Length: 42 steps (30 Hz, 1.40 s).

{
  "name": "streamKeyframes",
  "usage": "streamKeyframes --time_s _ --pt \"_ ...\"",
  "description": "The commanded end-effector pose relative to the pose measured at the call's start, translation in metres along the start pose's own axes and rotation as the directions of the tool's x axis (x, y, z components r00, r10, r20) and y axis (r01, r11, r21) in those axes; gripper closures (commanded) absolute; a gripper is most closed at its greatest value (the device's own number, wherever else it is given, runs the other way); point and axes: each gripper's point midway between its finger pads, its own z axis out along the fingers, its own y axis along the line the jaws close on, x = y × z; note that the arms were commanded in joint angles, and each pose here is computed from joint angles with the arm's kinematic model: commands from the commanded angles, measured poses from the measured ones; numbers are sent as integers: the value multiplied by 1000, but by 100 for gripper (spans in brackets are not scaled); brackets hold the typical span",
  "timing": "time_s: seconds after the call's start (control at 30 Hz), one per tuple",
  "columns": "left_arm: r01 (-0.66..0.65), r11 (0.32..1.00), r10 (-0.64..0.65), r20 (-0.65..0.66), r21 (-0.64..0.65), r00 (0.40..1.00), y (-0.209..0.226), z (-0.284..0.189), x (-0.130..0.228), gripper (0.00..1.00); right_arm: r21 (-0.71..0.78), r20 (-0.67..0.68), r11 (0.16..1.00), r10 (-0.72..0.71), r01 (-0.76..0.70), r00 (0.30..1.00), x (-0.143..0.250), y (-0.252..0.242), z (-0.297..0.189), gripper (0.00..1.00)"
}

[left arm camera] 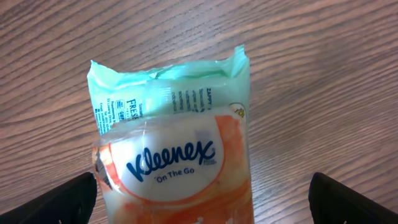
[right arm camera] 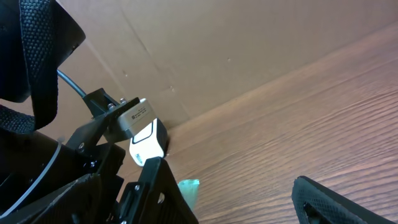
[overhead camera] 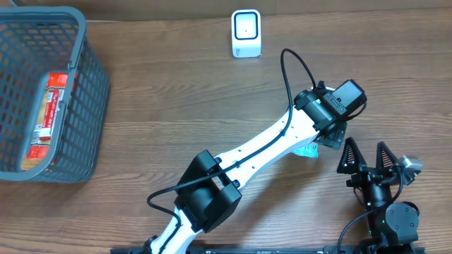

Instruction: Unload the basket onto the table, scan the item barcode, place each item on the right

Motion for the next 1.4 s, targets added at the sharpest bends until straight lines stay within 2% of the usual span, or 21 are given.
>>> streamKeyframes --time_s 0.0,0.13,0.2,0.23,0.3,0.37,0.57,0.73,1.1,1.23,1.37 --pt "-18 1000 18 -10 -5 1000 3 6 -2 0 4 6 1000 -5 5 1000 1 -2 0 0" --pt "-21 1000 21 -18 -14 1000 6 14 3 0 4 6 1000 -5 5 1000 1 -2 0 0" --pt "-22 1000 22 -25 -19 999 7 18 5 5 4 6 1000 -5 5 1000 1 -2 0 0" --pt "-23 1000 22 -26 -21 999 8 19 6 11 4 6 1000 -6 6 1000 1 -2 0 0" --pt "-23 999 23 -26 -23 999 8 19 6 34 4 6 1000 -6 6 1000 1 -2 0 0" --pt "-22 1000 22 -25 -22 999 8 19 6 53 4 5 1000 -6 6 1000 1 -2 0 0" --pt "-23 999 22 -25 -23 999 8 19 6 75 4 6 1000 -6 6 1000 1 -2 0 0" --pt "-9 1000 8 -24 -21 1000 13 14 1 75 4 6 1000 -5 5 1000 1 -2 0 0" --pt "41 999 -40 17 -32 999 44 -41 -33 76 4 6 1000 -5 5 1000 1 -2 0 0" --pt "75 996 -75 18 -51 997 68 -58 -41 80 4 6 1000 -6 6 1000 1 -2 0 0" --pt "113 989 -115 -17 -97 993 104 -68 -38 80 4 5 1000 -5 5 1000 1 -2 0 0"
